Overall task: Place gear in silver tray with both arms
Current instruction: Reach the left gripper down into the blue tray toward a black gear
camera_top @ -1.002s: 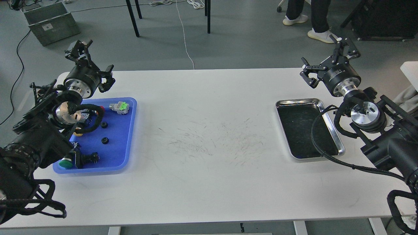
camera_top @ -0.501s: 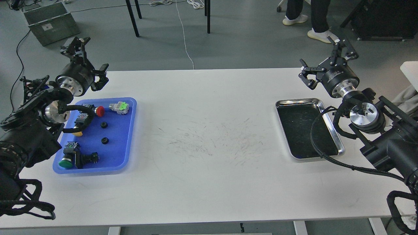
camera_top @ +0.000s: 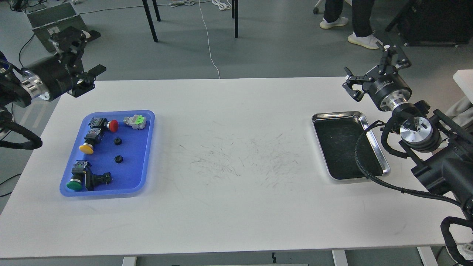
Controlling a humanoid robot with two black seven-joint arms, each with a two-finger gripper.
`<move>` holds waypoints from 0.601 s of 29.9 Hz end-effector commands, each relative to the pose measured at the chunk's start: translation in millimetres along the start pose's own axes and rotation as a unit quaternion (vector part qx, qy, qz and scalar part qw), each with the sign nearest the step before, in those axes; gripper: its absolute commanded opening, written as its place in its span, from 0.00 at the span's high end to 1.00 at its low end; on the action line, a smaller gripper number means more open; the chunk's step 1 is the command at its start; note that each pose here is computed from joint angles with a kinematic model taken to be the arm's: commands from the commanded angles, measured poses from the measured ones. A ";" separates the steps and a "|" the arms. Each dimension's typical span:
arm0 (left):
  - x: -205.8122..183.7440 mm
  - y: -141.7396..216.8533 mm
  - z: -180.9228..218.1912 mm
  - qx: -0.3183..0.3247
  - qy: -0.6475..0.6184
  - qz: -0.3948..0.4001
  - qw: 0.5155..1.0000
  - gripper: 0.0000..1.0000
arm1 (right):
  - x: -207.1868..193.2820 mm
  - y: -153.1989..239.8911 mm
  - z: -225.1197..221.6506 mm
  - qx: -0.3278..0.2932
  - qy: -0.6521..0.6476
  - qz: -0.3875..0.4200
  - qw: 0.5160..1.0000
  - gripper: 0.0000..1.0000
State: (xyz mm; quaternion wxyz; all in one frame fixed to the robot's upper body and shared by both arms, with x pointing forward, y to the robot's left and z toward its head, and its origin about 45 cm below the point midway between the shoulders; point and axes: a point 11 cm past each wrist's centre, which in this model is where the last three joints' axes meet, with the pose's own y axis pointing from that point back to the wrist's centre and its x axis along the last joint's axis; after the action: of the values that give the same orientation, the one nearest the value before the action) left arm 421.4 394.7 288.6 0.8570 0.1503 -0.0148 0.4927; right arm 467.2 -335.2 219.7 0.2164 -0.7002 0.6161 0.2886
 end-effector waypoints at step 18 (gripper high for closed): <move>-47.2 40.3 -64.8 0.174 -0.437 -0.138 0.872 0.01 | -1.2 -1.4 -6.2 0.010 -0.004 -0.001 1.000 0.01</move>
State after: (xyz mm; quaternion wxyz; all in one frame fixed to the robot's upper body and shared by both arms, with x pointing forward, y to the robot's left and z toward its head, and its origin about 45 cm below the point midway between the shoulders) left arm 350.5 395.4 239.4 0.8058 0.4682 -0.2339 0.2772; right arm 469.3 -338.0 224.7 0.2252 -0.6972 0.6175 0.2860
